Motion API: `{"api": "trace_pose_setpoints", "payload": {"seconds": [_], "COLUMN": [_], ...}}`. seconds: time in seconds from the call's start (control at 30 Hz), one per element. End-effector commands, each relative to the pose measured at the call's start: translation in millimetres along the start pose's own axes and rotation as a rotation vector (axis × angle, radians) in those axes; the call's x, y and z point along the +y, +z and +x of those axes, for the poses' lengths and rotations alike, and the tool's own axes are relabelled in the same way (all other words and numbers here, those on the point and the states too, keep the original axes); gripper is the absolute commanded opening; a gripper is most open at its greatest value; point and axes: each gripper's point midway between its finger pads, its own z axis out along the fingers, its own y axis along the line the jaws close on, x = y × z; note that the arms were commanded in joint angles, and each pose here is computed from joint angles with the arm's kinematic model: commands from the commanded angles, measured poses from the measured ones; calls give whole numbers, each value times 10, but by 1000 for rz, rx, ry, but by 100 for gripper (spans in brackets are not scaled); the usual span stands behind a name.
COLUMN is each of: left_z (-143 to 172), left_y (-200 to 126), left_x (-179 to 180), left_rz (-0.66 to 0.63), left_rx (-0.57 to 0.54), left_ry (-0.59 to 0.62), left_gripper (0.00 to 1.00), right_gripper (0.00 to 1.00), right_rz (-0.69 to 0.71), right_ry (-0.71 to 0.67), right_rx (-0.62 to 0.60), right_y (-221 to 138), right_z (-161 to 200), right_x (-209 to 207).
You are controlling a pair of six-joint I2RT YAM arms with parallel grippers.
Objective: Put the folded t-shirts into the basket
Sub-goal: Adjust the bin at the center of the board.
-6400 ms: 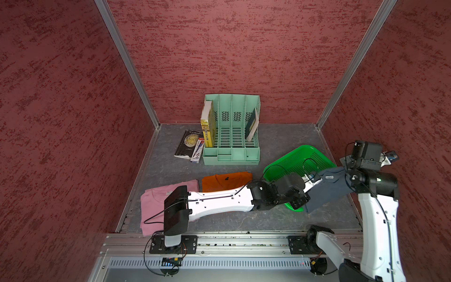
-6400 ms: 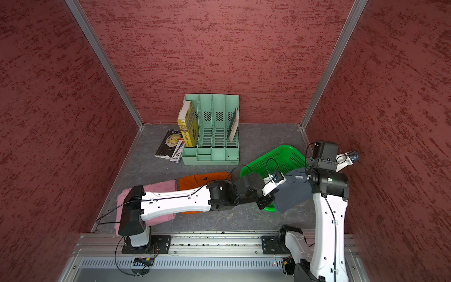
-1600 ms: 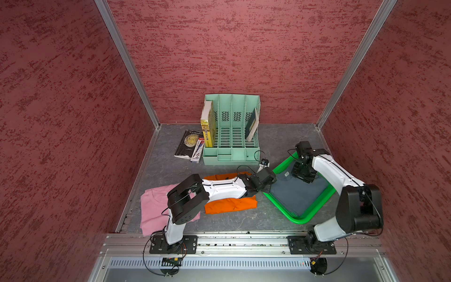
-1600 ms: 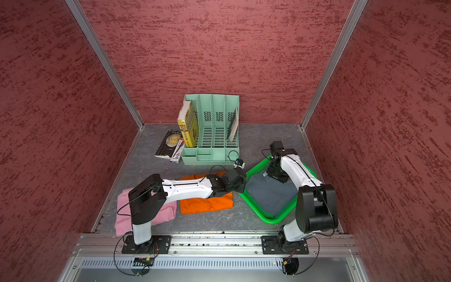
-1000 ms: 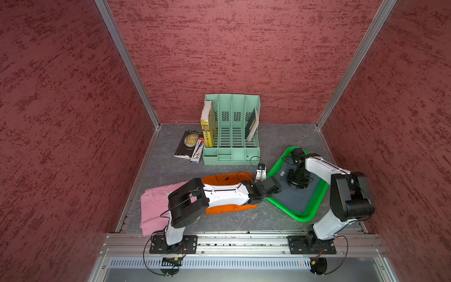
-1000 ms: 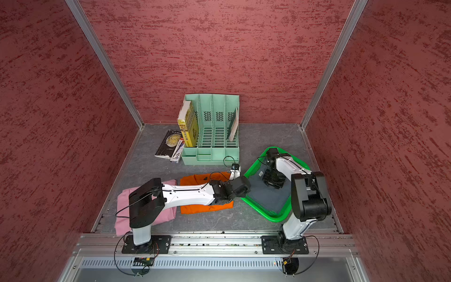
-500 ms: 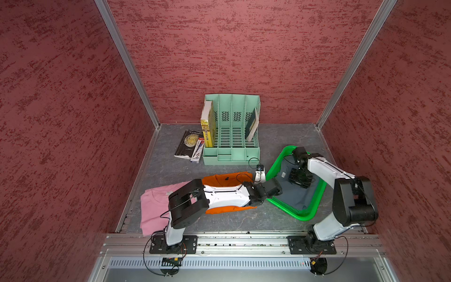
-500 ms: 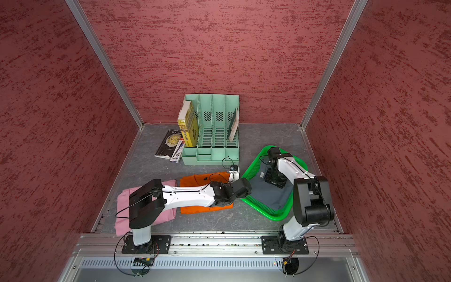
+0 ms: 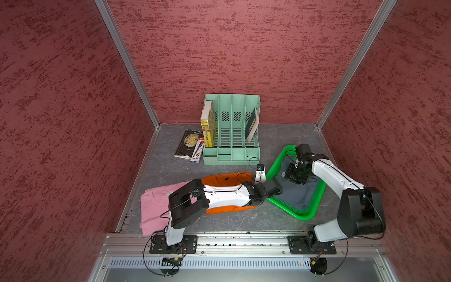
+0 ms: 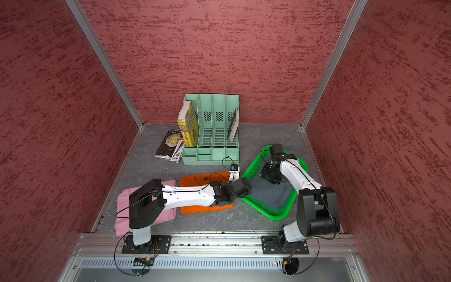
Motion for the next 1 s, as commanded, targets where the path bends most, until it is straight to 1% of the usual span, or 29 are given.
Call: {"api": "trace_pose_setpoints", "payload": {"seconds": [0.0,0.17,0.27,0.33,0.43,0.53,0.7,0.8,0.87,0.97], "left_z": [-191,-162,-156,-169,-176,-182,-239,-317,-367,-421], "left_y": [22,49,55,50,55,68,83,154,234,401], "left_x": [30,22,20,12,14,18,52,69,33,9], "left_rz": [-28,-25,-24,-23,-23,-24,-32,-20,8,44], "left_rx": [-81,-73,-71,-75,-76,-78,-87,-80,-58,-17], "left_ry": [-3,-3,-4,-3,-2,-5,-3,26,65,128], "left_gripper": [0,0,0,0,0,0,0,0,0,2], "right_gripper": [29,28,28,30,34,36,42,46,46,47], "right_rz": [-1,-20,-102,-152,-198,-223,-97,-15,8,-26], "right_ry": [30,19,-6,-7,-12,-15,-6,-4,-14,-39], "right_rx": [40,92,106,100,54,11,-59,-100,-121,-188], "right_y": [222,480,538,508,371,257,103,-37,-126,-393], "right_z": [71,122,153,155,101,42,-69,-103,-119,-128], "right_x": [-33,30,216,311,400,455,274,137,100,131]}}
